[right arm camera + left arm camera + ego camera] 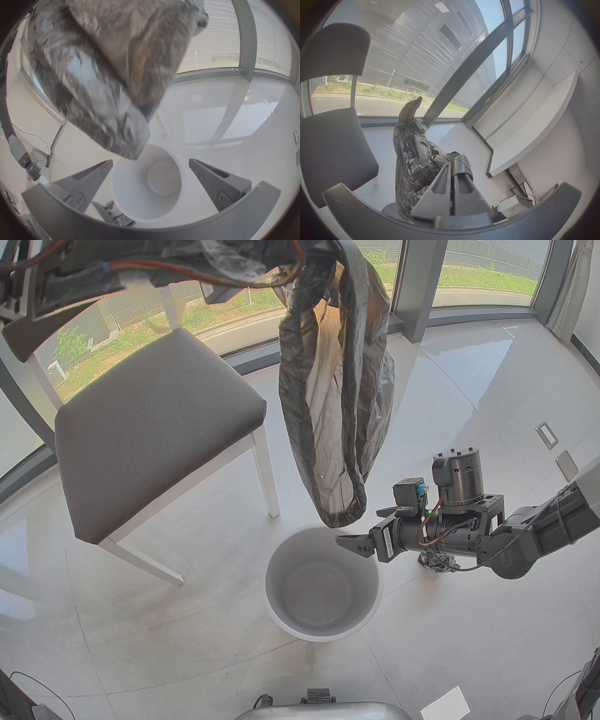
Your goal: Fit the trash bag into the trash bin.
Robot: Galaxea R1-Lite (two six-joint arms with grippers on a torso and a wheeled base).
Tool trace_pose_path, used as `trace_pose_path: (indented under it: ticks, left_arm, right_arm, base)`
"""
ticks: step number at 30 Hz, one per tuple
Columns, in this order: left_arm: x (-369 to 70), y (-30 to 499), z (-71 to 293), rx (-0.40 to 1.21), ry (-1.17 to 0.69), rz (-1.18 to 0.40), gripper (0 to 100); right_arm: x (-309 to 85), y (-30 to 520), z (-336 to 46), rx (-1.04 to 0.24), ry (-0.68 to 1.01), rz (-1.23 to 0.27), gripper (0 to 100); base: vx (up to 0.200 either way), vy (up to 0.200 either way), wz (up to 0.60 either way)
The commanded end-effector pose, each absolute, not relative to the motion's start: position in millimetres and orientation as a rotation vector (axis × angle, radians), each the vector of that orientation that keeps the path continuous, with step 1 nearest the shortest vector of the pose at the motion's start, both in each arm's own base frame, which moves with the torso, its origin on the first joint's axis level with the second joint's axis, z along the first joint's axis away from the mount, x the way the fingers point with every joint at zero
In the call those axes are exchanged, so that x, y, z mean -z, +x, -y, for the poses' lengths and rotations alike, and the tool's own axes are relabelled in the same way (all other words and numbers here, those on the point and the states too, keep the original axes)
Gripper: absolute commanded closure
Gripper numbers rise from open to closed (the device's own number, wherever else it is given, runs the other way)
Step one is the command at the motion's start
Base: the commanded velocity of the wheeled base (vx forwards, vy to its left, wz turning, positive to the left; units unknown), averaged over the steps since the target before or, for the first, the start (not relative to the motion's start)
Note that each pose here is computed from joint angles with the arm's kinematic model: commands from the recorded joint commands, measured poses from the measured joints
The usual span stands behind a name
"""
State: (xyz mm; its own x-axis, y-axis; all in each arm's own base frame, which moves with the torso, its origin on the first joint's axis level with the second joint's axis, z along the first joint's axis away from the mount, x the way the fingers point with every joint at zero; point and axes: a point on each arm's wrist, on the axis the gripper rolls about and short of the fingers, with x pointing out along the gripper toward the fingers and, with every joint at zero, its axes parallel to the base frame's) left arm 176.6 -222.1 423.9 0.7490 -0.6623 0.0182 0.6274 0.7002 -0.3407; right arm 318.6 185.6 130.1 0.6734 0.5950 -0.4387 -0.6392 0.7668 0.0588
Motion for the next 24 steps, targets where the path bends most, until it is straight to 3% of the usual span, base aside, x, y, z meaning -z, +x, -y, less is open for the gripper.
trace_pose_path:
  ticks: [1, 11, 24]
  left_arm:
    - [-437.2, 166.2, 209.3, 0.732, -0.381, -0.054, 100]
    - [-437.6, 166.1, 207.2, 0.726, -0.385, -0.050, 100]
    - [-424.8, 179.1, 212.8, 0.694, -0.359, -0.088, 100]
  right_arm:
    - [-131.4, 327.0, -190.7, -0.696, -0.098, -0.439, 0]
    - [-156.4, 348.2, -188.9, -0.596, -0.078, -0.337, 0]
    - [-172.2, 342.8, -188.0, -0.601, -0.067, -0.279, 0]
  base:
    - [0.000, 0.000, 0.00]
    - [0.000, 0.000, 0.00]
    - [0.000, 0.000, 0.00]
